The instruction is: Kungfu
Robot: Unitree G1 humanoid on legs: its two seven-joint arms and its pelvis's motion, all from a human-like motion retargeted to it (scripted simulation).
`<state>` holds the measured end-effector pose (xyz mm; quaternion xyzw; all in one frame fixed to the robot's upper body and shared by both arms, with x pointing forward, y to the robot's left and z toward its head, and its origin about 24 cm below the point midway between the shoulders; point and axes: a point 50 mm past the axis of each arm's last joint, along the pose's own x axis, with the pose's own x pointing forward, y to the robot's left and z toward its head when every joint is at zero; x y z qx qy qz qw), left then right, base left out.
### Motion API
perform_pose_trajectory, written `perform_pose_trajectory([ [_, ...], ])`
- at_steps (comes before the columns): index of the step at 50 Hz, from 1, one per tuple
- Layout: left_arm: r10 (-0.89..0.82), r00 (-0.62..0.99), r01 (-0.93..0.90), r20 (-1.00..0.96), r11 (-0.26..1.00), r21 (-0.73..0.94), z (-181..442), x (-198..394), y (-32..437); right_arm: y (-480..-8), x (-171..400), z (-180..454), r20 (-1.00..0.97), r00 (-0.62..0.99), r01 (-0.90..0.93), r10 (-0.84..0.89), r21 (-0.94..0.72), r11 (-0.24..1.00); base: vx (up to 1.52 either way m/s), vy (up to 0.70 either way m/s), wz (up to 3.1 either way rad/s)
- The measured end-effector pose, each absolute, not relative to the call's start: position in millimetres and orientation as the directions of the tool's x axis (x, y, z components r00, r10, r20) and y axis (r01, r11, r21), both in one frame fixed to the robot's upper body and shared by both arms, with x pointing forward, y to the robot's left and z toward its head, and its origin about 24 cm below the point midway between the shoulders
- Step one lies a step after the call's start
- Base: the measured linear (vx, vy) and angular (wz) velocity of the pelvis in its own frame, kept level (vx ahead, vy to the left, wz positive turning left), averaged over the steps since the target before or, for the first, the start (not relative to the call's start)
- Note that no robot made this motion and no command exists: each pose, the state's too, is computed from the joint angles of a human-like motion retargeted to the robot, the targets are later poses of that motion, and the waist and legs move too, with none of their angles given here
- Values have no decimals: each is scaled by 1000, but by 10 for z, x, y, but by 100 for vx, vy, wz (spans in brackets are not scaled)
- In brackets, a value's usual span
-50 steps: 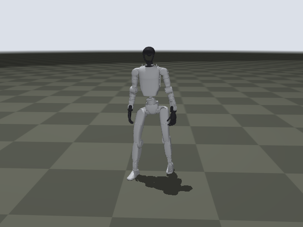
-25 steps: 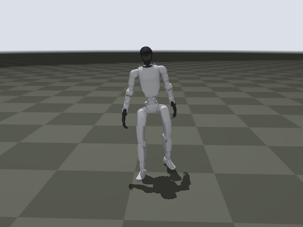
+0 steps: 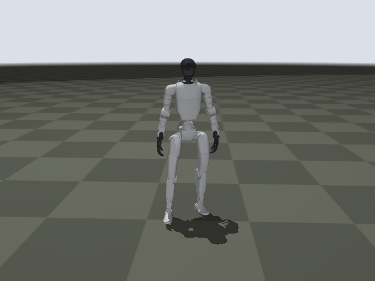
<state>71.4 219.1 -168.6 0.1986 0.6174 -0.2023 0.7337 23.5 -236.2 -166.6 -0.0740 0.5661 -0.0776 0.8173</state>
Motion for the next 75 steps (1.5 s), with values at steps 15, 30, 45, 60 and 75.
perform_pose_trajectory([
  [15,-53,-47,-100,-997,994,-48,-1686,-233,2335,-1890,-403,-1743,-988,148,313,46,91,945,-3,8,-13],
  [30,62,5,-39,-998,997,62,-1732,-152,2187,-1983,248,-1734,-934,355,80,-24,5,997,-10,-3,-6],
  [45,50,487,-455,-872,867,-204,-1677,746,2047,-2131,401,-1668,-835,545,595,-74,323,736,-4,-14,-2],
  [60,630,471,-308,-617,-538,-785,-1483,926,2615,-2751,636,-1461,-583,391,593,-712,751,-290,-7,-12,11],
  [75,647,460,-416,-608,-449,-791,-1418,910,2840,-2879,181,-1484,-637,158,514,-755,706,-488,-2,-4,15],
])
